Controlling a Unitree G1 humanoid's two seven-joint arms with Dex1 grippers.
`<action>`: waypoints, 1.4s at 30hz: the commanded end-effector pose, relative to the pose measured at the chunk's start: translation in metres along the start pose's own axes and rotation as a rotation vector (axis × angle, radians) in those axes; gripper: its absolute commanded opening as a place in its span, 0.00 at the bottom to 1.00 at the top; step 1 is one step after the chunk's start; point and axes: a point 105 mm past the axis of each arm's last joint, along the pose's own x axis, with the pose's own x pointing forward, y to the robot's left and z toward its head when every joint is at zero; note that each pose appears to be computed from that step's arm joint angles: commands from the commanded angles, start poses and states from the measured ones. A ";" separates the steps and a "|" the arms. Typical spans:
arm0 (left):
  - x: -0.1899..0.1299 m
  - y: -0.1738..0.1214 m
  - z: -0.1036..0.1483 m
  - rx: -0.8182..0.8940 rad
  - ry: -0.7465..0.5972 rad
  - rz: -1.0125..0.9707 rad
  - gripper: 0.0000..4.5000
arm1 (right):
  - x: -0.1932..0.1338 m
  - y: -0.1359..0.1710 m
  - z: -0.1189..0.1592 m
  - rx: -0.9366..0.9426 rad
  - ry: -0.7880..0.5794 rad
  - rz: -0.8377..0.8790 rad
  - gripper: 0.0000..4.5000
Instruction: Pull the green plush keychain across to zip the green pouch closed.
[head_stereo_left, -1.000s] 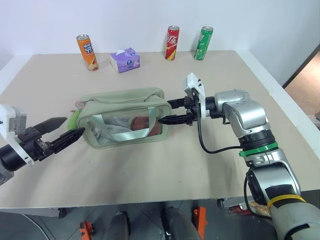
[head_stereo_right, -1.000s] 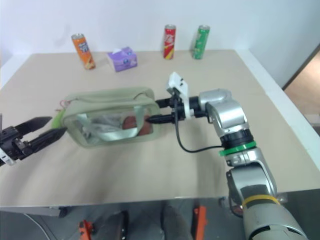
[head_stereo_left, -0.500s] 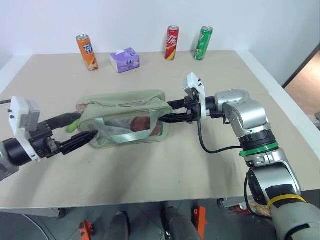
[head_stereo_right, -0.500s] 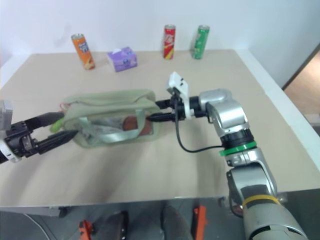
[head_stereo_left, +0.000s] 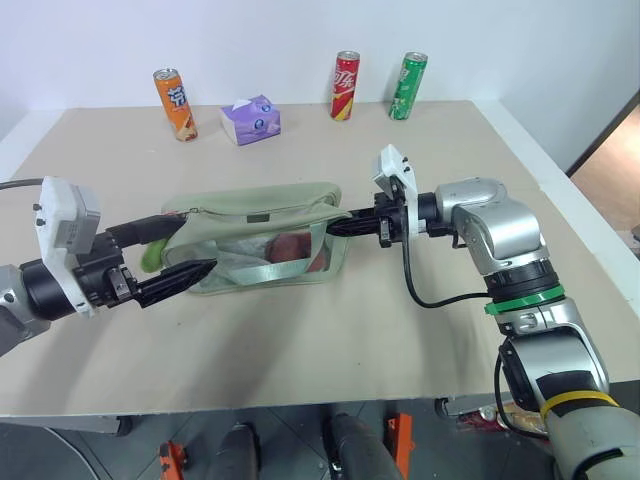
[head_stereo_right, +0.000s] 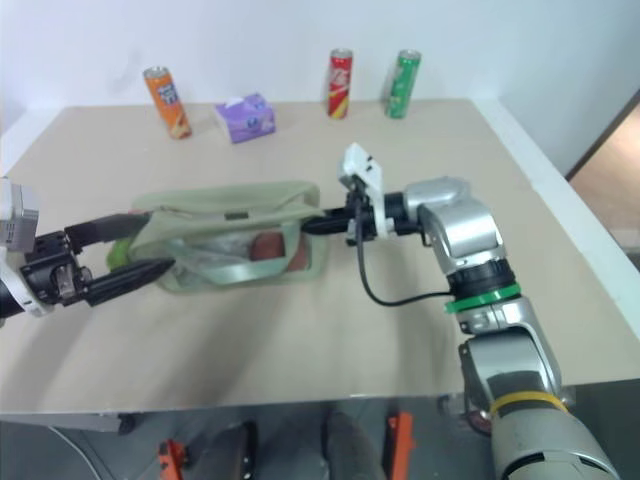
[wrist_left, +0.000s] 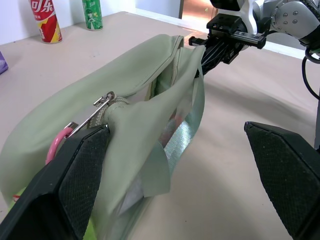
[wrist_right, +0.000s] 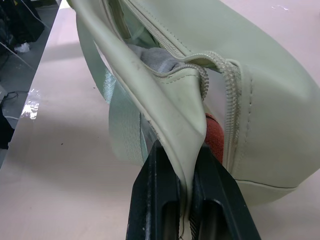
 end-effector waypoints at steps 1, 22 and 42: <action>-0.004 0.003 0.006 0.012 -0.022 0.008 1.00 | -0.029 -0.004 0.023 -0.057 -0.029 -0.057 0.01; -0.015 0.049 -0.008 -0.130 -0.122 0.167 1.00 | -0.044 0.018 0.011 -0.039 0.018 -0.026 0.01; -0.019 0.070 -0.044 -0.092 0.086 0.179 1.00 | -0.044 0.016 0.014 -0.026 -0.023 -0.062 0.01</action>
